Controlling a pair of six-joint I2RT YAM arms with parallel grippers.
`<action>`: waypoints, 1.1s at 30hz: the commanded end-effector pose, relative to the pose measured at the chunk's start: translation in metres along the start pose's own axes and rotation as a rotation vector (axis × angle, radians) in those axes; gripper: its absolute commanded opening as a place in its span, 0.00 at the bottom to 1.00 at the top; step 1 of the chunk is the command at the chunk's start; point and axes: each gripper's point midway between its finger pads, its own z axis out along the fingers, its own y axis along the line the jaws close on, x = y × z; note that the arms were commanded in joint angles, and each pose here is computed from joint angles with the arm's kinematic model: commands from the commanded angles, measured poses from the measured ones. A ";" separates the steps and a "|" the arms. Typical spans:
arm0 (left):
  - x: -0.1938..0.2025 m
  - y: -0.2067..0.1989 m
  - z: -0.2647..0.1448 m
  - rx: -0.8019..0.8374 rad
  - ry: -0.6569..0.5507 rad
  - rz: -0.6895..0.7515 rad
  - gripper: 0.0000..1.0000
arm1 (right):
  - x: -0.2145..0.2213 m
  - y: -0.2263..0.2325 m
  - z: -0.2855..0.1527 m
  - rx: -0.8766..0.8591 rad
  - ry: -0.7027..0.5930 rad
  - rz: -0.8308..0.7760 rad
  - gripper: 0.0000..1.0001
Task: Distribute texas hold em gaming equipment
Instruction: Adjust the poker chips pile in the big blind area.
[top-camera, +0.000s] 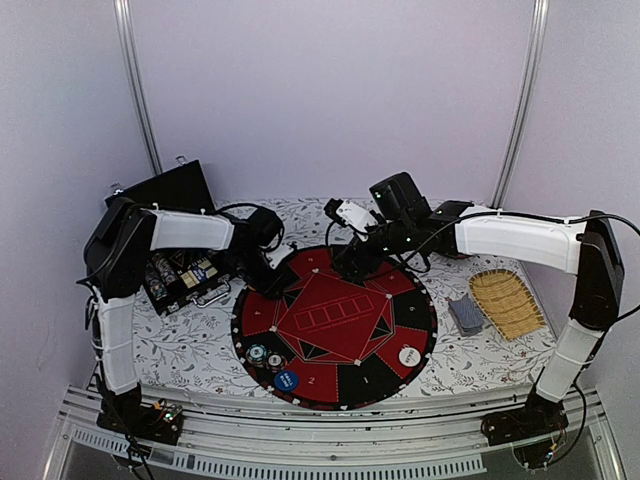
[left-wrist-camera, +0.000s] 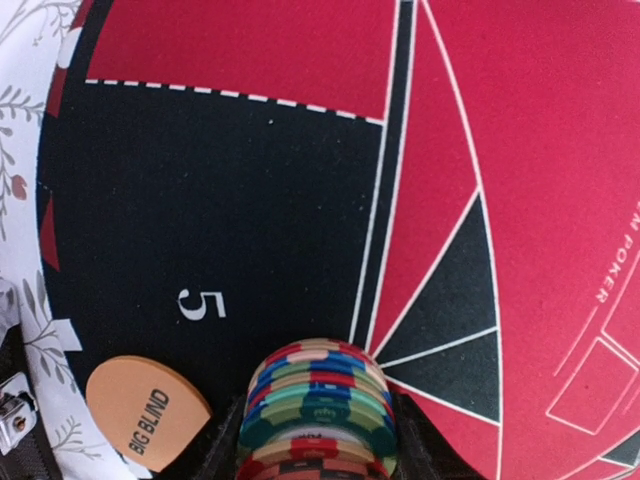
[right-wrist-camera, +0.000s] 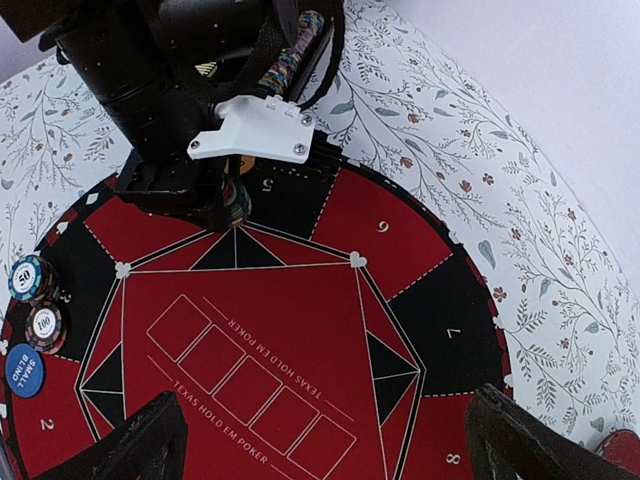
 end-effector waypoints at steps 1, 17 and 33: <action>0.006 -0.003 0.017 0.042 0.037 0.005 0.47 | -0.008 -0.002 -0.006 0.003 -0.016 -0.001 0.99; -0.034 -0.002 -0.006 0.045 -0.069 -0.015 0.91 | -0.011 0.005 -0.010 -0.036 -0.017 0.020 0.99; -0.026 0.023 -0.115 0.035 -0.440 -0.495 0.92 | -0.033 -0.014 0.002 0.039 -0.033 0.225 0.99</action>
